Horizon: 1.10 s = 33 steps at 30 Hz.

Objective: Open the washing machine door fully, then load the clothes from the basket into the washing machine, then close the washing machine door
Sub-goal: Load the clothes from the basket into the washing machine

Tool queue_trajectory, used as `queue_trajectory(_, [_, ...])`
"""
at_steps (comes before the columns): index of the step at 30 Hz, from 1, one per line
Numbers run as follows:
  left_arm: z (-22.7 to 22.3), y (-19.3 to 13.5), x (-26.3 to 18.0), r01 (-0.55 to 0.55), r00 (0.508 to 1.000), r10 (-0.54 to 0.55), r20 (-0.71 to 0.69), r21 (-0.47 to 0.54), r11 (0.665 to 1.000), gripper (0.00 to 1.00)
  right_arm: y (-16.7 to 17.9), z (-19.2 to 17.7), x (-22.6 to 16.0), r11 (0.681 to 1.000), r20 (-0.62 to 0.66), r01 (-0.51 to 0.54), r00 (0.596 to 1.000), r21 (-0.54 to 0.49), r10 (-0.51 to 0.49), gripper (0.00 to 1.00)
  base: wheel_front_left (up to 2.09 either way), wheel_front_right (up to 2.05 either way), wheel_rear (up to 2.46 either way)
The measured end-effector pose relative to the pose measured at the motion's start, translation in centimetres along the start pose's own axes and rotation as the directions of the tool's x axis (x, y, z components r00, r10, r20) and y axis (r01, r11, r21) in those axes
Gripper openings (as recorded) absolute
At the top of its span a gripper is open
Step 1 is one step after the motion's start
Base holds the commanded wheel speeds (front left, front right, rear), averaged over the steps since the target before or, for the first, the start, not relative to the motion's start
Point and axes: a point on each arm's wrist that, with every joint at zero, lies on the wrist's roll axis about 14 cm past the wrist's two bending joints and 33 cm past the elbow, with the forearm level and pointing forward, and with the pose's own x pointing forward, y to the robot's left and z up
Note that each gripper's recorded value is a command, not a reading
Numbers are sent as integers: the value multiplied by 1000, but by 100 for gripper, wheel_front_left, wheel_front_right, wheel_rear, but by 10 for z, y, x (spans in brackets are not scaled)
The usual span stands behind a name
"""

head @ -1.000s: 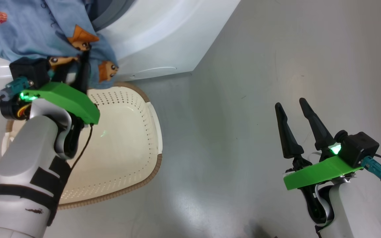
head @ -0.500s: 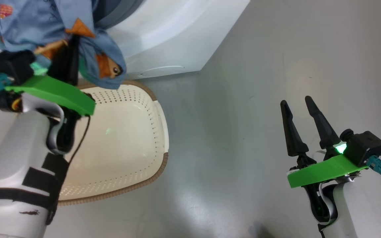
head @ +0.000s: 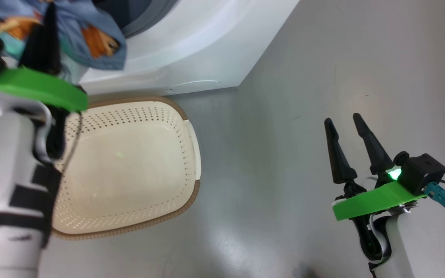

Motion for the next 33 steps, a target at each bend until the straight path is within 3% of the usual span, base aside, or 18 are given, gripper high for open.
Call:
queue_trajectory(5, [16,9,22,-11,1000,11,8,56,998,0,0,1,-3,1000,-1,-1,1000,-2,1,100,0,0,0])
queue_trajectory(17, [-5,14,53,-4,989,30,-142,181,983,0,-8,5,-14,1000,-3,28,1000,-4,-28,100,0,0,0])
queue_trajectory(25, [67,-2,94,1,998,-19,65,267,964,0,-16,0,-17,998,-19,55,998,11,-55,100,0,0,0])
queue_trajectory(33, [2,11,82,11,995,18,-99,282,959,0,-21,-1,-22,997,-25,74,997,19,-73,100,0,0,0])
